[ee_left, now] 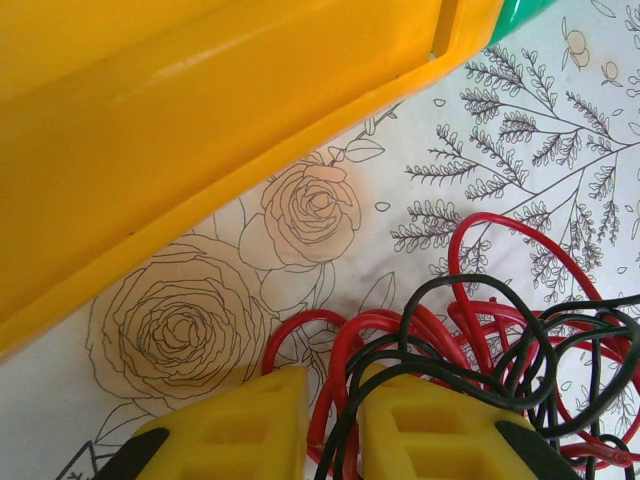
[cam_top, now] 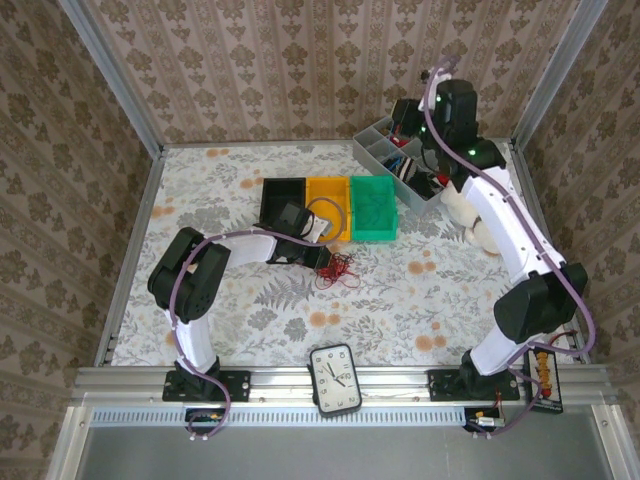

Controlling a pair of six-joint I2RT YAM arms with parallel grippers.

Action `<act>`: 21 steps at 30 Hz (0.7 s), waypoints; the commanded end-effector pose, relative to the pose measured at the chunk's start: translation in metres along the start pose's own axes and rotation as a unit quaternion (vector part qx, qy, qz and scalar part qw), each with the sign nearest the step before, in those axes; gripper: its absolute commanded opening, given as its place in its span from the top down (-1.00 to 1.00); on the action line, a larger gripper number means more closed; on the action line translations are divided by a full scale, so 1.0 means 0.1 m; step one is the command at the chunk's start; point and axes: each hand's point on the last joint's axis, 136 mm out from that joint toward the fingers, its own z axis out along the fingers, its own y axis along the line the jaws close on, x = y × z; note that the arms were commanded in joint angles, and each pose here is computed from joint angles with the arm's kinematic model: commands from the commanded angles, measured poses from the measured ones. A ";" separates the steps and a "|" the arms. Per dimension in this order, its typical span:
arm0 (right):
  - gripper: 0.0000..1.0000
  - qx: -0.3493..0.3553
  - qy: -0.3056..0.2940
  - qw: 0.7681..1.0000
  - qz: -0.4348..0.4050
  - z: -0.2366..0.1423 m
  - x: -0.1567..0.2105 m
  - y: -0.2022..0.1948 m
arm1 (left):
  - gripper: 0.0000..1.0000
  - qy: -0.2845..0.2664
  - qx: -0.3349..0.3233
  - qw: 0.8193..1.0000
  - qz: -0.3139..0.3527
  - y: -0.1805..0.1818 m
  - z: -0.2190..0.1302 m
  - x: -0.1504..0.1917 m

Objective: Untangle the cables

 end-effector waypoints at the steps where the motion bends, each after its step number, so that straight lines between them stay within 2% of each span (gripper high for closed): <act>1: 1.00 -0.012 -0.031 0.999 -0.016 -0.16 -0.28 0.13 | 0.60 0.004 0.007 1.000 0.007 -0.02 0.02 0.03; 7: 1.00 -0.025 -0.009 1.000 -0.006 -0.13 -0.17 0.15 | 0.60 0.004 0.008 1.000 0.010 -0.03 0.03 0.04; 21: 1.00 0.019 0.103 0.994 0.016 0.20 0.72 -0.24 | 0.60 0.004 0.007 1.000 0.014 -0.05 0.03 0.04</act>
